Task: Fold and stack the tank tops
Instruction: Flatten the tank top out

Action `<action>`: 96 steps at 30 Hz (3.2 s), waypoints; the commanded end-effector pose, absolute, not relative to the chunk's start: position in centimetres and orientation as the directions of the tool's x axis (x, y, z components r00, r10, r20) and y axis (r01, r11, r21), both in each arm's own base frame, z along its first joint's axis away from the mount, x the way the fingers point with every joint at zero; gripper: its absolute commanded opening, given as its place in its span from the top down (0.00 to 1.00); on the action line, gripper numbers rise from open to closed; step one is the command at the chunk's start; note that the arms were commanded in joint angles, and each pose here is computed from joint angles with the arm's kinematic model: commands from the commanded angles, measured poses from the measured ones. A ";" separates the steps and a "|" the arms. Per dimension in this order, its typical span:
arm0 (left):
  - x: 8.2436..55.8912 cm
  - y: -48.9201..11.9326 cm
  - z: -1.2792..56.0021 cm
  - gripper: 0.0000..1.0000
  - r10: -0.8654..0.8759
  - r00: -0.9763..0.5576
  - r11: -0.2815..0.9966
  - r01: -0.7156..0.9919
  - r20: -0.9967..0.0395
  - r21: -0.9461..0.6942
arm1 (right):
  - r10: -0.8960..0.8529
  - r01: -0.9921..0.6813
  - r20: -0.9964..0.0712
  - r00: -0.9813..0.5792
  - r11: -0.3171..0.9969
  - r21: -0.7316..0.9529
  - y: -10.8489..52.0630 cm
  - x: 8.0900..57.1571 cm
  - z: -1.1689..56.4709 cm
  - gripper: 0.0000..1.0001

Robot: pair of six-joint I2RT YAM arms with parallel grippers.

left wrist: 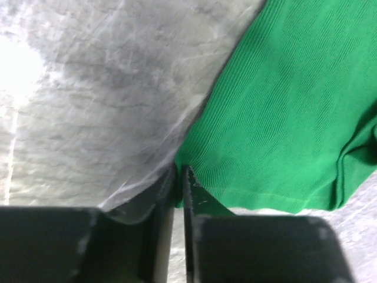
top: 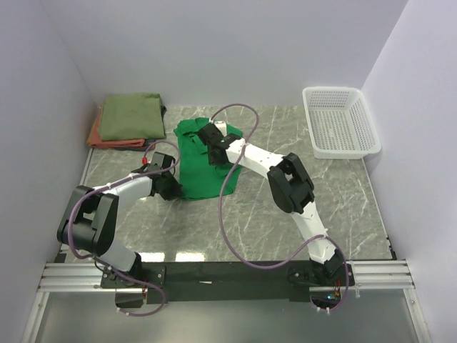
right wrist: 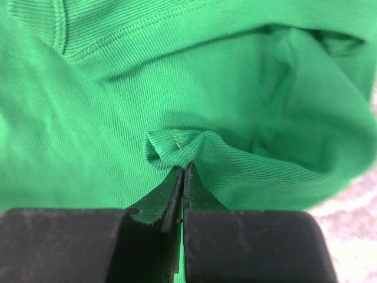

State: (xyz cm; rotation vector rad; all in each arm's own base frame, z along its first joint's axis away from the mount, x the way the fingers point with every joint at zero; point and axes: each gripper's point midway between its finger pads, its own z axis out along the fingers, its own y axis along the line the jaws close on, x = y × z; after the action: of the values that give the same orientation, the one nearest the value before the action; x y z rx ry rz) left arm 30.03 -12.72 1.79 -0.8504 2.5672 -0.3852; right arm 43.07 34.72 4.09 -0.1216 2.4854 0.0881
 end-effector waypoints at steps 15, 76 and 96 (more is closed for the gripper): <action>30.8 -7.5 4.5 0.99 -0.599 -0.722 0.798 -0.502 -0.348 -0.332 | 0.313 0.208 -0.621 -0.719 0.949 0.238 18.7 32.6 8.6 1.00; 35.4 -10.4 34.2 1.00 -0.629 -0.471 0.701 -0.002 -0.618 -0.713 | 0.508 -0.073 -0.753 -0.419 0.807 0.585 15.7 31.9 35.0 1.00; 35.1 -10.6 52.6 1.00 -0.737 -0.213 0.589 0.263 -0.641 -0.764 | 0.606 -0.239 -0.783 -0.143 0.747 0.621 12.7 30.8 49.4 1.00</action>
State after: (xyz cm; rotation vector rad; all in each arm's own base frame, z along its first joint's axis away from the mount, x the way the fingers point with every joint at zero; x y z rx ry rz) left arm 32.25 -10.30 54.06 -0.3870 1.5077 -0.9475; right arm 27.15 11.88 50.45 0.3199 1.5395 0.7651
